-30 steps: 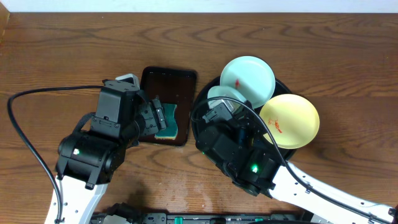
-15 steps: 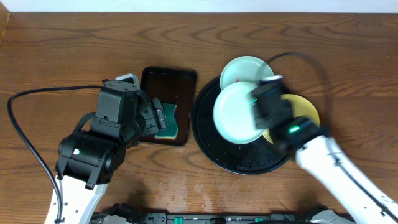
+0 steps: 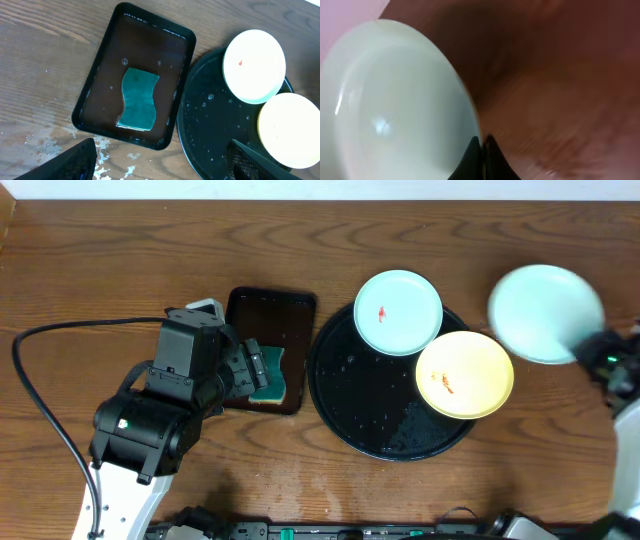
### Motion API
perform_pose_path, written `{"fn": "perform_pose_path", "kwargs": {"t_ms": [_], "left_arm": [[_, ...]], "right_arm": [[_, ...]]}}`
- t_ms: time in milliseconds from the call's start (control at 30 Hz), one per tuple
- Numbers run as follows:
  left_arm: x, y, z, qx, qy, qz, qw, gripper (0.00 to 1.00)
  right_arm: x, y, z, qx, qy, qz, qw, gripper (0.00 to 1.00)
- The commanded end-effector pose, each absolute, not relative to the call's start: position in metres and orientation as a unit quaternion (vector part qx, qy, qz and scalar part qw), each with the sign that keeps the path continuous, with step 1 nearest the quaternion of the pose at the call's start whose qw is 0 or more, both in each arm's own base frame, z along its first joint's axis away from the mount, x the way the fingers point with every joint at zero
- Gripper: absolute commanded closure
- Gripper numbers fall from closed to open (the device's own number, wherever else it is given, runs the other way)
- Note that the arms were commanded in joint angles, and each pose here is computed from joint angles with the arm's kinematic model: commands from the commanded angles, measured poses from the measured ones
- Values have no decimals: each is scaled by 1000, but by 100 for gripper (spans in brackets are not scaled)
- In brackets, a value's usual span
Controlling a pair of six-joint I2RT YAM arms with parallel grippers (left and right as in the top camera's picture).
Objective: Clean dirty plates on tray and stack at the side
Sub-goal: 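Move the plate right and set it on the table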
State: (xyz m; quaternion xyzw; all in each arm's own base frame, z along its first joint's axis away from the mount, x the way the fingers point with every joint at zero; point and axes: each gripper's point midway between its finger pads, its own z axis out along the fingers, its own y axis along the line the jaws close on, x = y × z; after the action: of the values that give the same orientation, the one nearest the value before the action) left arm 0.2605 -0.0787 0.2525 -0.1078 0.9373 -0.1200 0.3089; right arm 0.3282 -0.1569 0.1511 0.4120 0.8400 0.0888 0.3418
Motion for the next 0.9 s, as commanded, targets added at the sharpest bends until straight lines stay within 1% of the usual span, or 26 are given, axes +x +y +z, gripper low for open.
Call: {"fn": "perform_pose_path", "kwargs": {"t_ms": [0, 100, 233, 333, 433, 467, 500, 533, 567, 633, 667, 800, 867], "left_arm": [[262, -78, 260, -105, 934, -120, 319, 18], [262, -78, 260, -105, 934, -120, 319, 18], [262, -78, 260, -105, 934, -120, 319, 18], [262, -78, 260, -105, 934, -120, 319, 18], [262, -78, 260, -105, 934, -120, 319, 18], [262, -78, 260, -105, 934, -120, 319, 17], [262, -78, 260, -105, 934, -120, 319, 17], [262, -78, 260, -105, 934, -120, 319, 17], [262, -78, 260, -105, 934, -120, 319, 17], [262, -78, 260, -105, 934, -120, 319, 18], [262, -78, 260, -105, 934, -120, 319, 18], [262, -78, 260, -105, 934, -120, 319, 17], [262, -78, 260, -105, 934, -120, 319, 17]], "right_arm": [[316, -203, 137, 492, 801, 79, 332, 99], [297, -232, 106, 534, 793, 34, 293, 99], [291, -238, 71, 539, 804, 30, 250, 99], [291, -237, 54, 542, 808, 35, 229, 99], [293, -239, 48, 539, 810, 34, 227, 98], [295, -240, 48, 532, 814, 32, 231, 89], [298, -240, 51, 520, 819, 34, 239, 73], [302, -238, 54, 506, 825, 42, 247, 61], [308, -233, 60, 486, 833, 57, 259, 53], [320, -220, 77, 455, 838, 99, 285, 46], [325, -212, 86, 444, 838, 117, 296, 45], [344, -166, 124, 366, 850, 185, 331, 44], [345, -135, 135, 320, 870, 188, 325, 44]]}}
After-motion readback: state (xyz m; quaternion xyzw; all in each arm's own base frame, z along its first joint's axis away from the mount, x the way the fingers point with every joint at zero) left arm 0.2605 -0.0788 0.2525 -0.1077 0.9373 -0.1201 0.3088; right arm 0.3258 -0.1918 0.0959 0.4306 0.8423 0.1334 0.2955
